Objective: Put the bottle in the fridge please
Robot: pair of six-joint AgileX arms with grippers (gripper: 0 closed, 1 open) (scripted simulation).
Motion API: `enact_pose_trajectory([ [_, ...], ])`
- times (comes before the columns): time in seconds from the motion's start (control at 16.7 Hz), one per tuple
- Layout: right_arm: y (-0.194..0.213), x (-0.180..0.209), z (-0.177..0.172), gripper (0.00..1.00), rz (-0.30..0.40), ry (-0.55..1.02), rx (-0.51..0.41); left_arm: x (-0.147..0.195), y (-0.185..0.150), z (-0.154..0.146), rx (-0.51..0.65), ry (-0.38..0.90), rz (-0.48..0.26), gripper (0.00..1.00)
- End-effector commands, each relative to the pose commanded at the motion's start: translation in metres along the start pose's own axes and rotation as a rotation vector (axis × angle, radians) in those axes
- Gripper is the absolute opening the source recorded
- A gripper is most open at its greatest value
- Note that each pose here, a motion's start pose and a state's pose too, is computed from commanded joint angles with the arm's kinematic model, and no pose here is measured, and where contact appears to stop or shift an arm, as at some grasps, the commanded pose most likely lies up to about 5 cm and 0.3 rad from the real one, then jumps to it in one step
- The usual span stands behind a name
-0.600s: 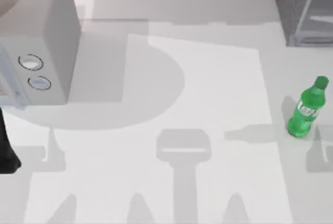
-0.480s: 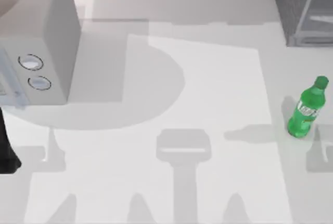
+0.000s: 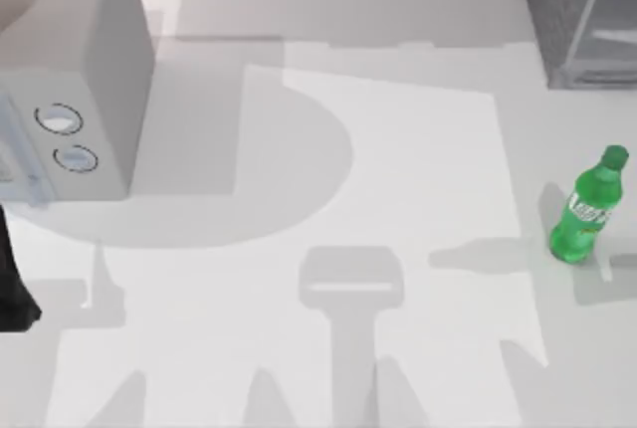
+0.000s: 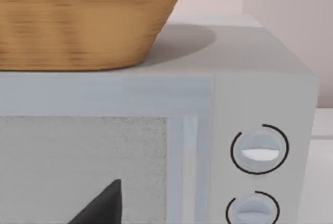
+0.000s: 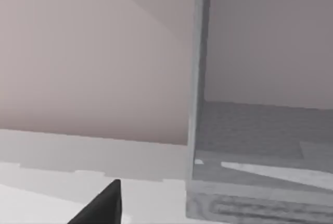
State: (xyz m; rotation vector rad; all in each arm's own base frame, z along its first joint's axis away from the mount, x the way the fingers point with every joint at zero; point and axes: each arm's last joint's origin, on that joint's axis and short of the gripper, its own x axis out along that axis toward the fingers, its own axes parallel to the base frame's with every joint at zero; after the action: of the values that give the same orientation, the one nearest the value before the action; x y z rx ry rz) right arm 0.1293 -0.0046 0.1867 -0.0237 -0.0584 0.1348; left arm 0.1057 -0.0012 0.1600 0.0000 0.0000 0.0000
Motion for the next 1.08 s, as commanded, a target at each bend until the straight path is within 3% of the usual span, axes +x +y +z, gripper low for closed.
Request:
enact_pose_trajectory([
  [0.36,-0.018,0.049,-0.013,1.00,0.228,0.037,-0.030,0.000,0.000,0.000,0.000,0.000,0.000,1.00],
  [0.78,-0.043,0.079,-0.086,1.00,0.490,0.128,-0.009,0.000,0.000,0.000,0.000,0.000,0.000,1.00],
  [1.08,-0.049,0.075,-0.127,1.00,0.610,0.141,0.008,0.000,0.000,0.000,0.000,0.000,0.000,1.00],
])
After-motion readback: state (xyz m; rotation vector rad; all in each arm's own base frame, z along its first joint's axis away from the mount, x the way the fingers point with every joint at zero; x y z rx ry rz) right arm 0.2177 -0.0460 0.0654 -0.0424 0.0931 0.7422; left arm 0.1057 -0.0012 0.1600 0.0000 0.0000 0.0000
